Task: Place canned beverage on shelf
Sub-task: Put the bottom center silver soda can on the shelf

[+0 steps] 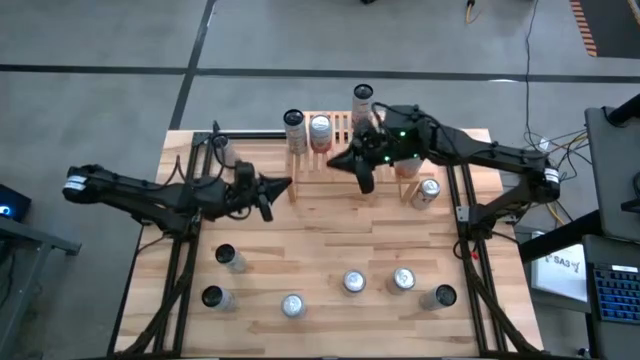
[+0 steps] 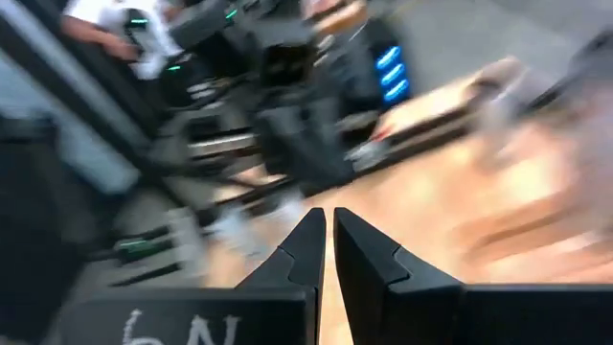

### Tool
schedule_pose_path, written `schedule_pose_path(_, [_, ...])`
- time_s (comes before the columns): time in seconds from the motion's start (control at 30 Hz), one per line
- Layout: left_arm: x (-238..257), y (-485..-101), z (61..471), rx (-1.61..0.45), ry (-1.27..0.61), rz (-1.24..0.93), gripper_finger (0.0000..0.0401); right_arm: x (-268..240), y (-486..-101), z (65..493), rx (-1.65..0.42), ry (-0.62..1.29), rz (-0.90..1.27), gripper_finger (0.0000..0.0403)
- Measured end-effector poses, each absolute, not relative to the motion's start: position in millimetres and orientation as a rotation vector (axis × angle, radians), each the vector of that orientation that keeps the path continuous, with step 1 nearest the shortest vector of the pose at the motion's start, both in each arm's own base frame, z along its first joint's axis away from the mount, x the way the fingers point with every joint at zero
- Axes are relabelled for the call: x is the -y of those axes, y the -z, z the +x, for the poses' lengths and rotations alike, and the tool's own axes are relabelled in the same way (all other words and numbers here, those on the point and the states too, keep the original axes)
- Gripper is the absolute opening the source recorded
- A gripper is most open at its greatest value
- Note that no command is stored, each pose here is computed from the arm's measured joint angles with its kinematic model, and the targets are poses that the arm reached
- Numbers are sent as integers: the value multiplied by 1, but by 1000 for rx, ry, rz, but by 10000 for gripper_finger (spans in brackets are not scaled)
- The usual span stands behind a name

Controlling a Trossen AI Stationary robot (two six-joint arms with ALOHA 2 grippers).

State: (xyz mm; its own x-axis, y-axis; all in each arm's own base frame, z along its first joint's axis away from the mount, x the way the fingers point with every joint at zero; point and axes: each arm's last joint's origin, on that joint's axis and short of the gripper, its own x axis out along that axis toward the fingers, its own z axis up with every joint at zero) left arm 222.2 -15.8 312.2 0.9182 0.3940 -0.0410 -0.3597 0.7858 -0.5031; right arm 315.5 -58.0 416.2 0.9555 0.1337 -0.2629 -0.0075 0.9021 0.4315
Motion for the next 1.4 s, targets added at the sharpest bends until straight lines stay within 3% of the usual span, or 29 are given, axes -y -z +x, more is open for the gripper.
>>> schedule_pose_path(0.13, [21, -309, 213, -37, -325, -511, 0, 32, -397, 337, -453, -272, 775, 18])
schedule_pose_path(0.27, [23, -318, 197, -70, -146, -525, 0, -28, -371, 356, -744, -467, 1049, 18])
schedule_pose_path(0.5, [21, -330, 164, -78, -31, -515, 0, -95, -352, 360, -1040, -404, 1374, 18])
schedule_pose_path(0.63, [19, -332, 151, -83, -32, -491, 0, -121, -342, 349, -1203, -329, 1428, 18])
schedule_pose_path(0.77, [18, -333, 146, -79, -37, -491, 0, -128, -334, 333, -1279, -251, 1297, 18])
schedule_pose_path(0.93, [18, -332, 148, -89, -40, -483, 0, -135, -324, 315, -1164, -159, 772, 18])
schedule_pose_path(1.07, [19, -330, 152, -103, -45, -504, 0, -137, -316, 318, -1097, -117, 517, 18])
schedule_pose_path(1.23, [20, -327, 156, -120, -51, -509, 0, -129, -306, 331, -1020, 21, 418, 25])
schedule_pose_path(1.4, [20, -326, 159, -131, -54, -508, 0, -120, -302, 341, -990, 39, 384, 69])
